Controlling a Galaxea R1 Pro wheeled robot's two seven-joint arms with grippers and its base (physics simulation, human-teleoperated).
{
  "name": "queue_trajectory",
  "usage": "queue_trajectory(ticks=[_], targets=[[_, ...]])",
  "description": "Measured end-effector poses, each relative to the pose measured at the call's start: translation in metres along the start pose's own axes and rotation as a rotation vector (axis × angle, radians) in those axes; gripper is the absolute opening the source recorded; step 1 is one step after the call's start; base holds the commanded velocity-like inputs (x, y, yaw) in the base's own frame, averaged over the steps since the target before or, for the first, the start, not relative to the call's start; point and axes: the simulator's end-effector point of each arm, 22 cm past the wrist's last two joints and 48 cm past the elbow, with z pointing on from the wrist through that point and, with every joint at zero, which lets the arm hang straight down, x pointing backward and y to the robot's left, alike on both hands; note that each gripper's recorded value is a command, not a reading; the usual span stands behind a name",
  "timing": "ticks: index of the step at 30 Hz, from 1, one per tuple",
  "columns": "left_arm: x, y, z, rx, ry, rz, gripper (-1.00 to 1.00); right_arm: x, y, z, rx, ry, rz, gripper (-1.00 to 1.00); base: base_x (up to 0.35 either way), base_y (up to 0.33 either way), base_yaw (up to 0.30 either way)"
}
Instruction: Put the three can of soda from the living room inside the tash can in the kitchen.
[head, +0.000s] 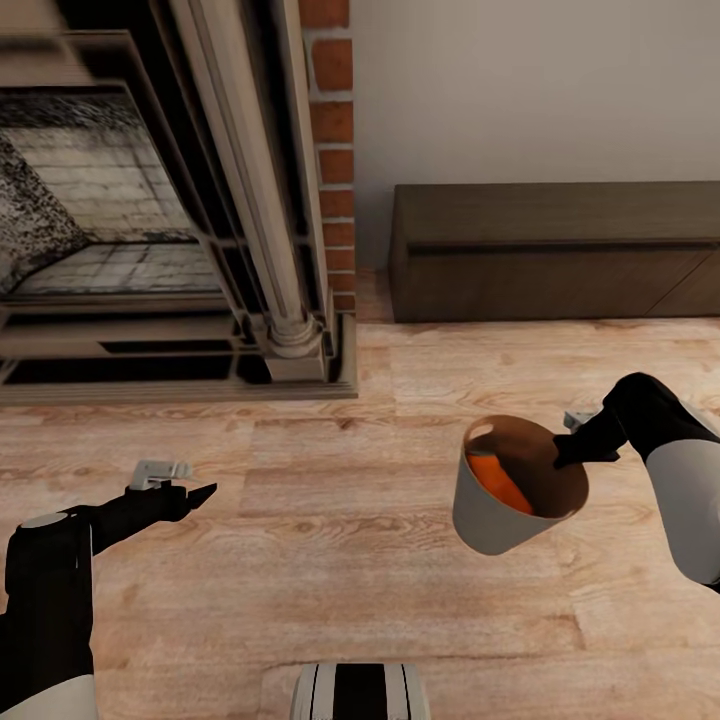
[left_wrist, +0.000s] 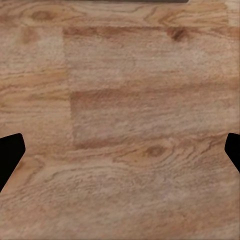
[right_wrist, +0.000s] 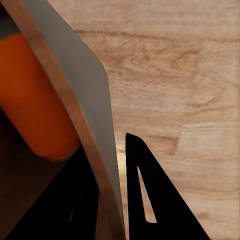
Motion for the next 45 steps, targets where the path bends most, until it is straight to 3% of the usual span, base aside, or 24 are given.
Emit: queue_trajectory(ticks=[9,15,23,32,38,45], targets=[[0.015,0.003,0.014,0.000,0.000,0.001,1.00,0.003,-0.006,0.020,0.006,0.001,-0.001,-1.00,0.000,0.000,0.000],[0.015,0.003,0.014,0.000,0.000,0.001,1.00,0.005,-0.012,0.018,0.016,0.002,0.006,-1.00,0.000,0.000,0.000],[0.029,0.006,0.026,0.000,0.000,0.002,1.00,0.008,-0.019,0.034,0.017,0.001,0.017,-1.00,0.000,0.000,0.000],[0.028,0.006,0.026,0.000,0.000,0.002,1.00,0.010,-0.028,0.032,0.030,0.002,0.021,-1.00,0.000,0.000,0.000],[0.039,0.008,0.035,0.000,-0.001,0.003,1.00,0.012,-0.032,0.045,0.033,0.002,0.024,-1.00,0.000,0.000,0.000],[0.039,0.008,0.035,0.001,-0.001,0.002,1.00,0.013,-0.033,0.044,0.034,0.001,0.027,-1.00,0.000,0.000,0.000]])
